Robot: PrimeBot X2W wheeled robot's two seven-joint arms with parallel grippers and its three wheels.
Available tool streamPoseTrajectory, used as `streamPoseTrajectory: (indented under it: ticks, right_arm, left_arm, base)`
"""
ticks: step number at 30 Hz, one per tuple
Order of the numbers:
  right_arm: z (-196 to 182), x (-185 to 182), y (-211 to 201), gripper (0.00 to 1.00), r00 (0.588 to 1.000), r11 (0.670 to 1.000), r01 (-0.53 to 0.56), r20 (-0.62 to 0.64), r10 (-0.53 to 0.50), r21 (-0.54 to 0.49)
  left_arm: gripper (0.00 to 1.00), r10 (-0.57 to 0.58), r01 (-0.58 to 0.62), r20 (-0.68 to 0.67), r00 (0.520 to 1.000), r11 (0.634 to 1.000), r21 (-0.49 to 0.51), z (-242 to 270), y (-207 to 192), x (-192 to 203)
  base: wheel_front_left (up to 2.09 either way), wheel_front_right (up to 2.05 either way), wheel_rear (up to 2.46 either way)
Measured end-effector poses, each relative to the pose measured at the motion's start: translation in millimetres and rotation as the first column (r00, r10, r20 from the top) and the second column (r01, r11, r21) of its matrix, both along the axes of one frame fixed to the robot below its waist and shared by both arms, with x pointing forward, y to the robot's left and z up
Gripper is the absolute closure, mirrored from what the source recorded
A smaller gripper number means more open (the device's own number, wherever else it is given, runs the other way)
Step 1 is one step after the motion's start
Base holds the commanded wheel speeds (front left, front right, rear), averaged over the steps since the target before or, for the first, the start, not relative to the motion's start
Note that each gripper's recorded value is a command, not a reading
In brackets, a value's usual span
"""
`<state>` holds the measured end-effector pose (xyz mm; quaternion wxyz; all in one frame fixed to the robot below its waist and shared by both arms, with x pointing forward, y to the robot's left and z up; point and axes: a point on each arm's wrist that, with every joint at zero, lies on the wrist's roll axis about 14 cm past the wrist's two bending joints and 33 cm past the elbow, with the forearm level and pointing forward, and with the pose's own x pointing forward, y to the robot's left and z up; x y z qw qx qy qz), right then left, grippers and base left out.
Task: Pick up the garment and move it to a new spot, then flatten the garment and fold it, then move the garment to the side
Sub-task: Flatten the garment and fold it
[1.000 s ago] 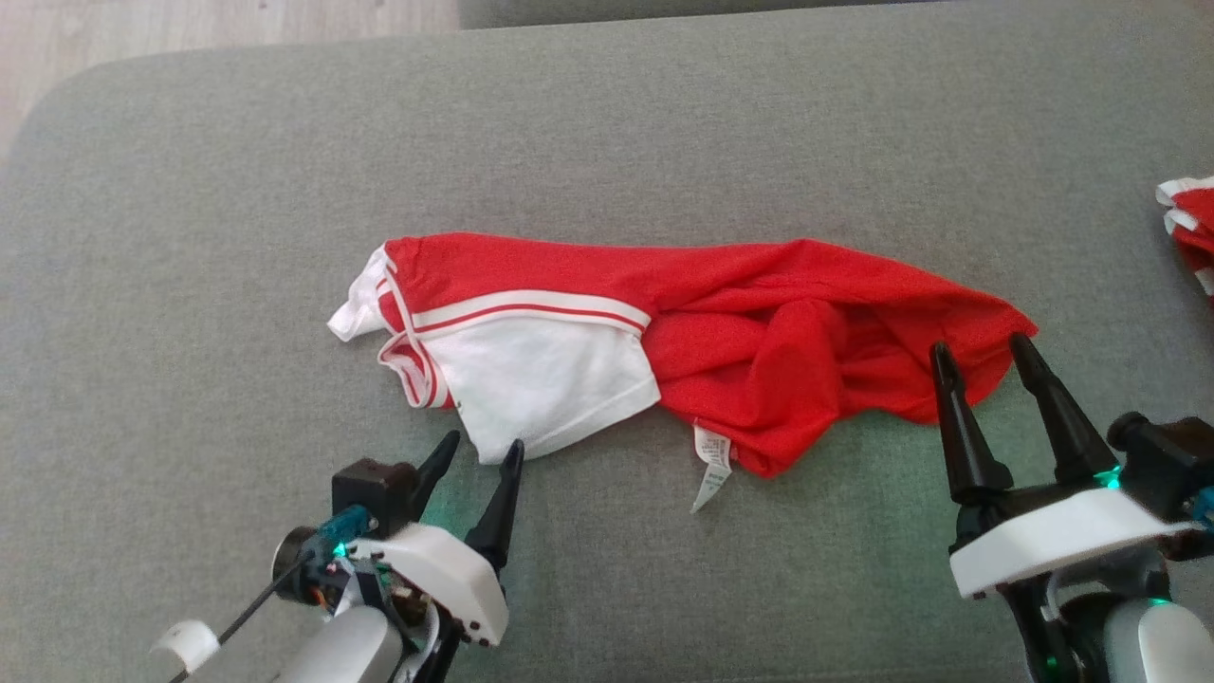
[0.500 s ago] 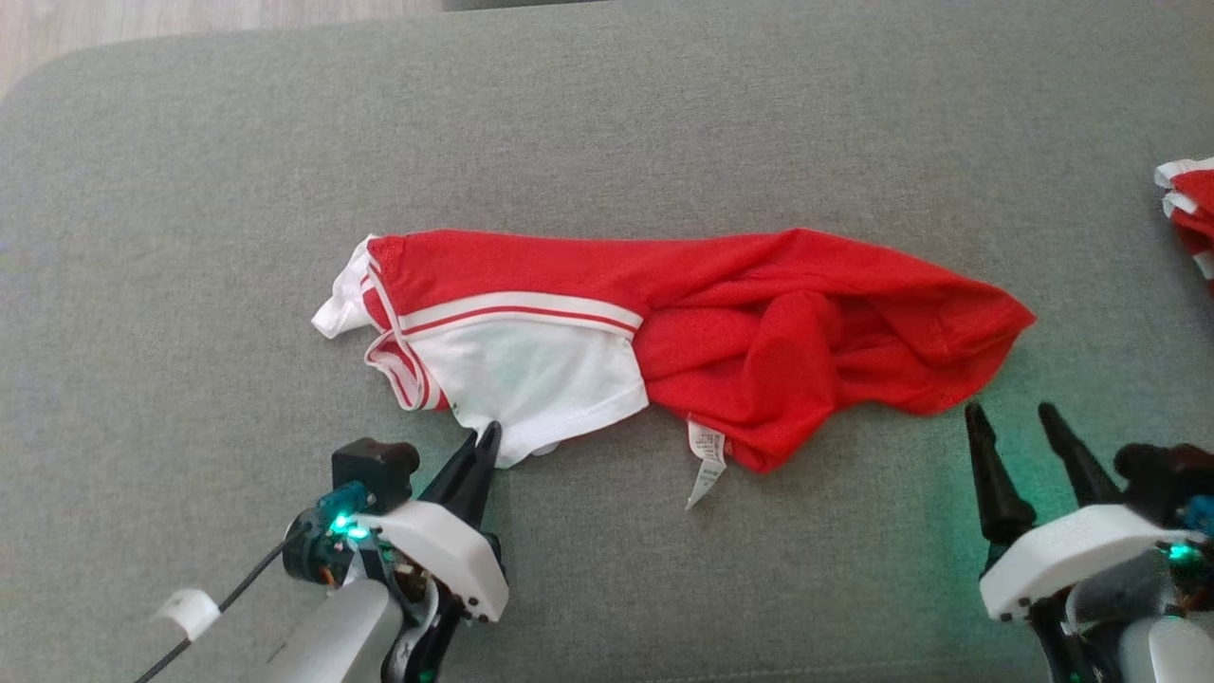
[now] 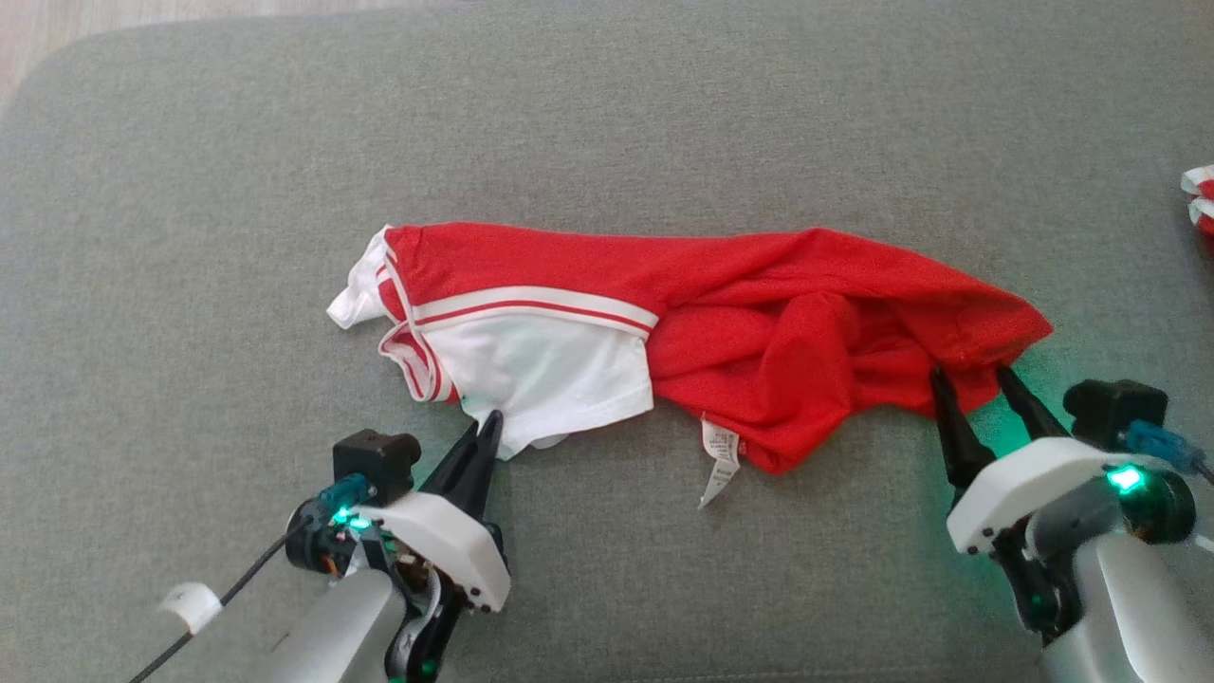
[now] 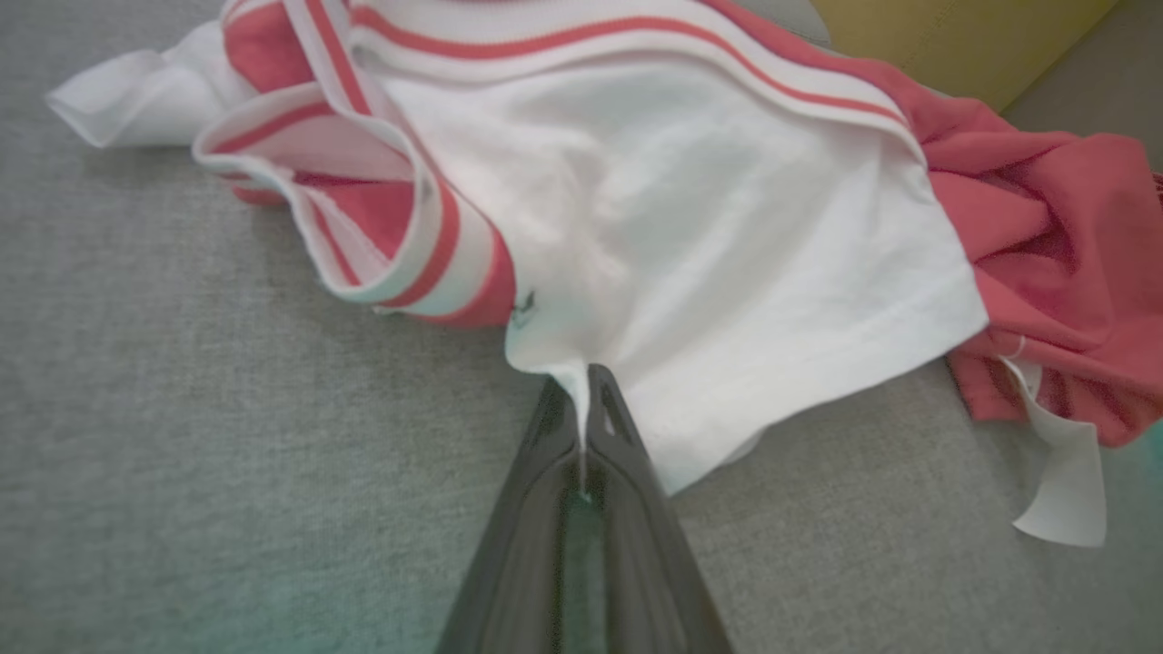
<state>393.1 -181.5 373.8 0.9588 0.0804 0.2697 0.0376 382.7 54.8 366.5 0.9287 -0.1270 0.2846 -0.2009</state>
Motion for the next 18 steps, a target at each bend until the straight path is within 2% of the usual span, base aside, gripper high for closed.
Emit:
streamPoseTrajectory:
  ticks: [4, 5, 6, 13, 17, 18]
  right_arm:
    - [7, 12, 4, 0.02, 0.999, 1.000, -0.016, 0.039, 0.015, 0.007]
    - [9, 15, 4, 0.65, 0.999, 1.000, -0.017, 0.050, 0.017, 0.006]
    - [12, 18, 3, 1.00, 0.998, 1.000, -0.018, 0.063, 0.018, 0.004]
    - [23, 24, -5, 1.00, 0.994, 1.000, -0.024, 0.107, 0.026, -0.020]
    - [56, 35, -12, 1.00, 0.977, 0.998, -0.030, 0.208, 0.040, -0.054]
    - [78, 40, -15, 1.00, 0.962, 0.997, -0.032, 0.269, 0.050, -0.072]
  left_arm:
    - [1.00, 0.010, -0.010, 0.008, 1.000, 1.000, 0.001, 1, 3, 0]
    - [1.00, 0.014, -0.014, 0.013, 1.000, 1.000, 0.000, 1, 4, 1]
    - [1.00, 0.017, -0.017, 0.018, 1.000, 1.000, -0.002, 2, 4, 1]
    - [1.00, 0.056, -0.055, 0.097, 0.994, 0.998, -0.019, 17, 10, 10]
    - [1.00, 0.106, -0.101, 0.229, 0.968, 0.994, -0.035, 49, 22, 27]
    - [1.00, 0.133, -0.126, 0.320, 0.938, 0.991, -0.043, 75, 30, 36]
  base:
    - [0.00, 0.00, 0.00]
    - [0.00, 0.00, 0.00]
    - [0.00, 0.00, 0.00]
    - [0.00, 0.00, 0.00]
    - [0.00, 0.00, 0.00]
    - [0.00, 0.00, 0.00]
